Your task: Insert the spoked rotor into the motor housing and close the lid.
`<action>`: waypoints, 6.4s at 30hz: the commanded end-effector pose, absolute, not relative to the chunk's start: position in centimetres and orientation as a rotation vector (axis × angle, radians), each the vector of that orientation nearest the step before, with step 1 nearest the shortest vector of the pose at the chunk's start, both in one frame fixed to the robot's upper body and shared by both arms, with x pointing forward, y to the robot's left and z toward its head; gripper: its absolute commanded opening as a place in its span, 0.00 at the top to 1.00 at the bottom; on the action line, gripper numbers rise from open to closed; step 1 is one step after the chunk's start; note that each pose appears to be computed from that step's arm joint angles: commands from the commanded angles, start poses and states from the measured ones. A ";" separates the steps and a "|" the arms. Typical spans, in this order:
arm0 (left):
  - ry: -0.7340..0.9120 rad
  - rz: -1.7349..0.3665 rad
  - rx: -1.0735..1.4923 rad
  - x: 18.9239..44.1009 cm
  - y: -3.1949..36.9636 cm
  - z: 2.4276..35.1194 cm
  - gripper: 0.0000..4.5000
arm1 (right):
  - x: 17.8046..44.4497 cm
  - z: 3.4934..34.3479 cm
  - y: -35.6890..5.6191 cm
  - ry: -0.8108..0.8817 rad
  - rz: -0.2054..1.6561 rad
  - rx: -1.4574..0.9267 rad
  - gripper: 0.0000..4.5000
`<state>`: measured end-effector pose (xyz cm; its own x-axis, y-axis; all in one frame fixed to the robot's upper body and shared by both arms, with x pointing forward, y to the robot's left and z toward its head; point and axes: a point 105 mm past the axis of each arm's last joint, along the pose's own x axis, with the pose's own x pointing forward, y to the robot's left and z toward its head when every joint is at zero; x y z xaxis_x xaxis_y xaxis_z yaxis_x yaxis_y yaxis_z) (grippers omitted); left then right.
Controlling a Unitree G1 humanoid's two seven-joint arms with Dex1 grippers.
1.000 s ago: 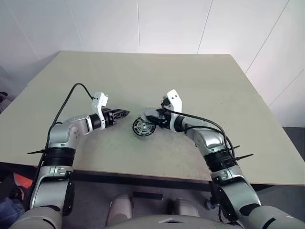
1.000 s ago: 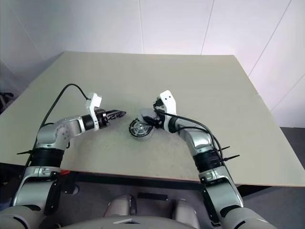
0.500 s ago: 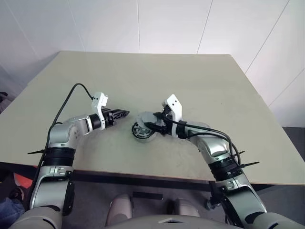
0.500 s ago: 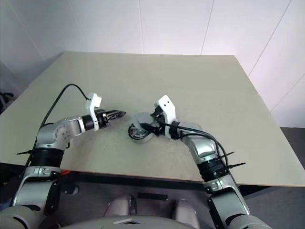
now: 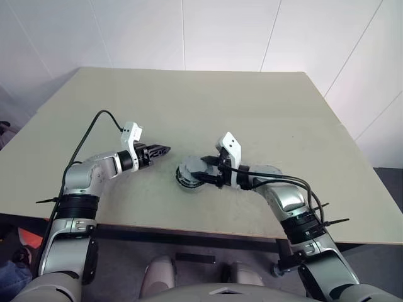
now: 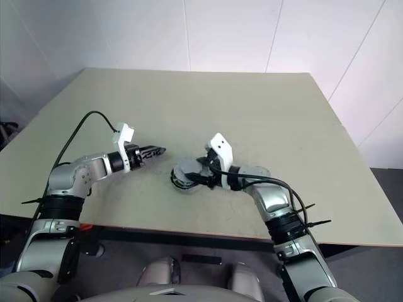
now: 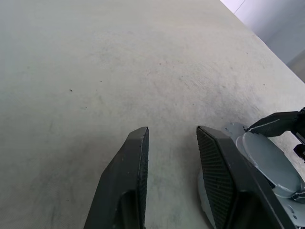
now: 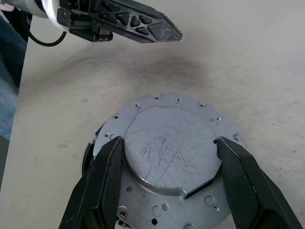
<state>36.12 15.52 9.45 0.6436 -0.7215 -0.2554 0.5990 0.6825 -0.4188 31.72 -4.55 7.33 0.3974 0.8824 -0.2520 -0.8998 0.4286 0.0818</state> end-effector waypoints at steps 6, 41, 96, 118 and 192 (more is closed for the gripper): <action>0.391 -0.771 -0.284 36.4 15.8 10.5 0.61 | 30.9 9.5 -4.0 0.162 1.220 -0.057 0.34; 0.396 -0.754 -0.282 36.4 16.2 10.2 0.61 | 30.0 6.4 -5.6 0.135 1.316 -0.070 0.34; 0.406 -0.736 -0.284 36.4 16.3 9.8 0.61 | 28.9 3.5 -8.0 0.225 1.450 -0.466 0.01; 0.427 -0.743 -0.295 36.1 16.0 9.2 0.61 | 27.0 7.4 -10.7 0.199 1.458 -0.360 0.01; 0.430 -0.695 -0.312 36.5 16.3 8.3 0.61 | 39.1 13.5 -6.5 0.016 1.024 -0.115 0.84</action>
